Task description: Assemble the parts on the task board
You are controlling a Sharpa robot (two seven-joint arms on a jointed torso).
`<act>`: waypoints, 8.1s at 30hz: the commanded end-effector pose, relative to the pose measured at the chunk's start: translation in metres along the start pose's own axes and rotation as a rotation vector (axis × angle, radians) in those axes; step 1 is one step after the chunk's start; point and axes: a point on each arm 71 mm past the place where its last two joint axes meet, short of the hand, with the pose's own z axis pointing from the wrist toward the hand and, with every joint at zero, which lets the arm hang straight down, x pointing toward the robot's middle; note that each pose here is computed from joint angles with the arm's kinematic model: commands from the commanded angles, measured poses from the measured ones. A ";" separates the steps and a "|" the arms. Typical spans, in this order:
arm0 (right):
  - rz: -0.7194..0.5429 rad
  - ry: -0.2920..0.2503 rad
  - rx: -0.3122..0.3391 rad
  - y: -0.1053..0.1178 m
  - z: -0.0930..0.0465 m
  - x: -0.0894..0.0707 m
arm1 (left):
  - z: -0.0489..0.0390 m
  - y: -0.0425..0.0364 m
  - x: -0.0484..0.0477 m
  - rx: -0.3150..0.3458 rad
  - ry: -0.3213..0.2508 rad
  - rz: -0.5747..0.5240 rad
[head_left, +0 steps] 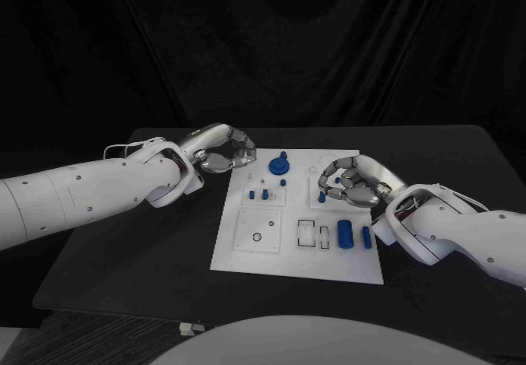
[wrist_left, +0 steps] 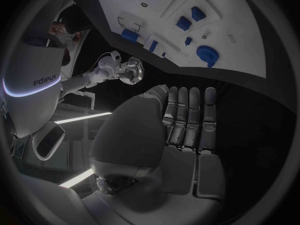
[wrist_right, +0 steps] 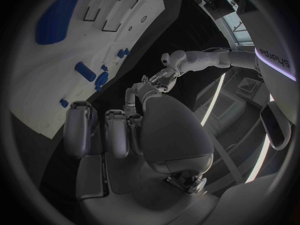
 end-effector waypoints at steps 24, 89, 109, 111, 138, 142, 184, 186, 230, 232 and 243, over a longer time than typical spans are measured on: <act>-0.125 -0.211 -0.146 0.022 -0.006 -0.048 | 0.0058 -0.0068 0.0043 0.108 -0.004 0.008; -0.199 -0.123 -0.124 0.012 -0.005 -0.033 | 0.0841 -0.0263 0.0620 0.082 0.294 0.471; -0.196 -0.108 -0.117 0.011 -0.004 -0.030 | 0.0982 -0.0304 0.0845 0.062 0.327 0.462; -0.196 -0.107 -0.116 0.011 -0.004 -0.030 | 0.0984 -0.0304 0.0855 0.060 0.329 0.461; -0.193 -0.089 -0.110 0.009 -0.004 -0.027 | 0.0996 -0.0209 0.0963 0.016 0.371 0.458; -0.193 -0.085 -0.109 0.009 -0.004 -0.026 | 0.0996 -0.0188 0.0980 0.014 0.371 0.458; -0.190 -0.071 -0.085 0.002 -0.007 -0.024 | 0.0581 -0.0257 0.0102 0.101 0.237 0.504; -0.190 -0.070 -0.083 0.001 -0.008 -0.024 | 0.0559 -0.0237 0.0084 0.096 0.246 0.504; -0.182 -0.059 -0.085 0.001 -0.007 -0.019 | 0.0502 0.0048 0.0535 0.035 0.274 0.478; -0.181 -0.059 -0.085 0.001 -0.007 -0.018 | 0.0510 0.0047 0.0543 0.033 0.272 0.478; -0.181 -0.054 -0.082 0.001 -0.007 -0.018 | 0.0567 0.0027 0.0590 0.033 0.281 0.476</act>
